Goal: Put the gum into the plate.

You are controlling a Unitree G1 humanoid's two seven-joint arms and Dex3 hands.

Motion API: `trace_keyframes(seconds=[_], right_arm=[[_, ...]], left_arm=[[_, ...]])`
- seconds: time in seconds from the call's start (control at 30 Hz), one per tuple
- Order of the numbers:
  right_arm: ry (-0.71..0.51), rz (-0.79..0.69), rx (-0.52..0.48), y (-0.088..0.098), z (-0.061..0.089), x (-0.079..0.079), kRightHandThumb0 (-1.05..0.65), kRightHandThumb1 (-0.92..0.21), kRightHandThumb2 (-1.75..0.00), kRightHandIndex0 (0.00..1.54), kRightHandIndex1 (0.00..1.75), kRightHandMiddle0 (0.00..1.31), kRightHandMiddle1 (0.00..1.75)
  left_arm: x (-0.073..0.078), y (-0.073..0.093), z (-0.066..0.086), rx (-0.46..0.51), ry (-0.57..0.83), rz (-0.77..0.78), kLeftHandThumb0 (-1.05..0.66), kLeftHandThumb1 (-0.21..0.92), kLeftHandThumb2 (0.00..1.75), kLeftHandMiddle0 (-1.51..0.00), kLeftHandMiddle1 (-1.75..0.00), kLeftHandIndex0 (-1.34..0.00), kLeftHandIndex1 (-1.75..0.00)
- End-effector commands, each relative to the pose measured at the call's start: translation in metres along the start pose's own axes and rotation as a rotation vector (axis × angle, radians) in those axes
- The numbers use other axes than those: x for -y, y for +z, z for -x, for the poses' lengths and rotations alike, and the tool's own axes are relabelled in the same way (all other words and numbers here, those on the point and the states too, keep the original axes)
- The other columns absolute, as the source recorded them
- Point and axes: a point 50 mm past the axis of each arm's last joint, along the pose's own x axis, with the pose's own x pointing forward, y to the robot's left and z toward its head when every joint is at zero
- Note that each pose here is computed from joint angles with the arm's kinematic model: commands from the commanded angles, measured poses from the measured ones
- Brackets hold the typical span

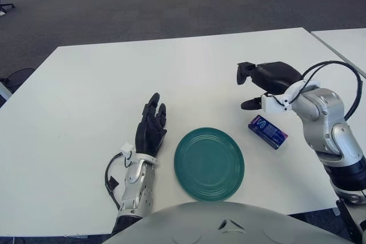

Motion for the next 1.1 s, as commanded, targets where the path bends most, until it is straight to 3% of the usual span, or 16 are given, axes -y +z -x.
trace_keyframes(seconds=[0.0, 0.23, 0.47, 0.67, 0.83, 1.07], right_arm=[[-0.042, -0.009, -0.056, -0.011, 0.013, -0.004, -0.82, -0.92, -0.46, 0.33, 0.38, 0.0, 0.75], [-0.086, -0.041, -0.114, -0.015, 0.026, -0.019, -0.92, -0.92, -0.57, 0.3, 0.27, 0.0, 0.67], [-0.111, -0.041, -0.277, -0.015, 0.036, -0.039, -1.0, -0.92, -0.62, 0.22, 0.12, 0.0, 0.5], [-0.155, 0.009, -0.39, -0.015, 0.042, -0.045, -1.04, -0.92, -0.66, 0.14, 0.04, 0.0, 0.32], [-0.157, 0.039, -0.442, -0.014, 0.051, -0.05, -1.05, -0.92, -0.74, 0.08, 0.01, 0.0, 0.14], [-0.121, 0.065, -0.483, -0.016, 0.06, -0.053, -1.05, -0.92, -0.78, 0.02, 0.0, 0.0, 0.02]], left_arm=[[0.004, -0.015, 0.007, -0.062, 0.044, 0.057, -1.05, 0.92, 0.93, 0.0, 0.0, 0.0, -0.32], [0.002, -0.015, 0.008, -0.067, 0.041, 0.061, -1.05, 0.92, 0.94, 0.0, 0.0, 0.0, -0.32], [0.0, -0.014, 0.008, -0.072, 0.032, 0.063, -1.05, 0.92, 0.94, 0.0, 0.0, 0.0, -0.31], [-0.001, -0.014, 0.008, -0.081, 0.021, 0.06, -1.05, 0.92, 0.94, 0.0, 0.0, 0.0, -0.3], [-0.002, -0.015, 0.008, -0.094, 0.011, 0.062, -1.05, 0.92, 0.95, 0.0, 0.0, 0.0, -0.29], [-0.002, -0.015, 0.007, -0.101, 0.003, 0.069, -1.05, 0.92, 0.95, 0.0, 0.0, 0.0, -0.28]])
